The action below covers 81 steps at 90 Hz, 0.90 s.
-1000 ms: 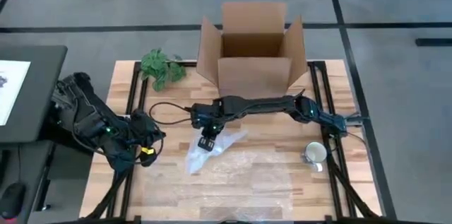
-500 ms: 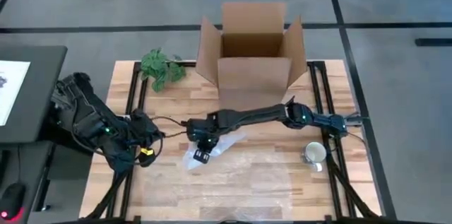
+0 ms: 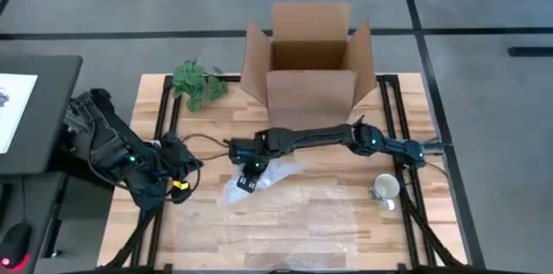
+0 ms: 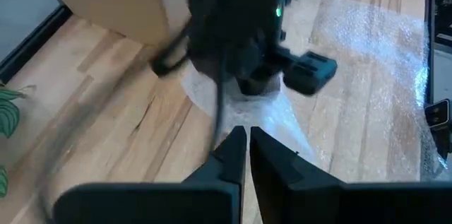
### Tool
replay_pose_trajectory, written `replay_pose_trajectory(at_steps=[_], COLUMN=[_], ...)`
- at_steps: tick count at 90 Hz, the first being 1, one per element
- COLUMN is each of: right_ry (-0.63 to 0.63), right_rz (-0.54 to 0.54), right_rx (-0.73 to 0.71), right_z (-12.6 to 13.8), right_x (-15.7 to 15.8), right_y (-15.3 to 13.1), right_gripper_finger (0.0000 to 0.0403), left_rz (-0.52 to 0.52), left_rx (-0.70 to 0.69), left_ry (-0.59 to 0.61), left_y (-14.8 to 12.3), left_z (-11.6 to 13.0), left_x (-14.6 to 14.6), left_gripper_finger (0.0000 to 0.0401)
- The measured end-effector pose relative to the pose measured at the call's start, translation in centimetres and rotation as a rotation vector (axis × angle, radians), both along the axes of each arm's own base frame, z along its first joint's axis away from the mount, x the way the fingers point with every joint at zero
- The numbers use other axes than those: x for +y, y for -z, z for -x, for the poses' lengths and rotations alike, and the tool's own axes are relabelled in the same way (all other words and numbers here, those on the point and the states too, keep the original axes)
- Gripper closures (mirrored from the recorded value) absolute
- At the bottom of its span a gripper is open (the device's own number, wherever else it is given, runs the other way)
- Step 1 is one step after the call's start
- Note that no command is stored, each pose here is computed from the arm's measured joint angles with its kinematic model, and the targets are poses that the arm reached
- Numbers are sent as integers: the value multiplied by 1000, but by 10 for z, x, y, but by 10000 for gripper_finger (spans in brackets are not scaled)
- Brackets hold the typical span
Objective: Wrap mug
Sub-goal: Wrap the white mug with bubble wrap
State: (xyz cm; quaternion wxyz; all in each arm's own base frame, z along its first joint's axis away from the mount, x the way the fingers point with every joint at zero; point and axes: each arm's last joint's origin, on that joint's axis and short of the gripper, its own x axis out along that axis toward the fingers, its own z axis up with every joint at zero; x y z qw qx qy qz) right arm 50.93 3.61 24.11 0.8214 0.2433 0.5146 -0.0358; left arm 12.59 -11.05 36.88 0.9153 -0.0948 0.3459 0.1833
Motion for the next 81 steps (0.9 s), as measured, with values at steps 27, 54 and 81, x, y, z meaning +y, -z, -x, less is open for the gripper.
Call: replay_pose_trajectory(at_steps=[27, 54, 81], right_ry=[8, 45, -10], right_rz=[-6, 138, 137], right_rx=[44, 168, 183], right_z=[7, -4, -9], right_x=[-1, 6, 5], right_y=[-5, 51, 67], right_gripper_finger=[403, 403, 403], left_rz=[-4, -6, 10], left_rx=[-4, -17, -31], left_ry=[-2, -11, -33], left_y=[0, 0, -1], left_z=[0, 0, -1], left_x=[0, 0, 0], left_gripper_finger=[401, 401, 401])
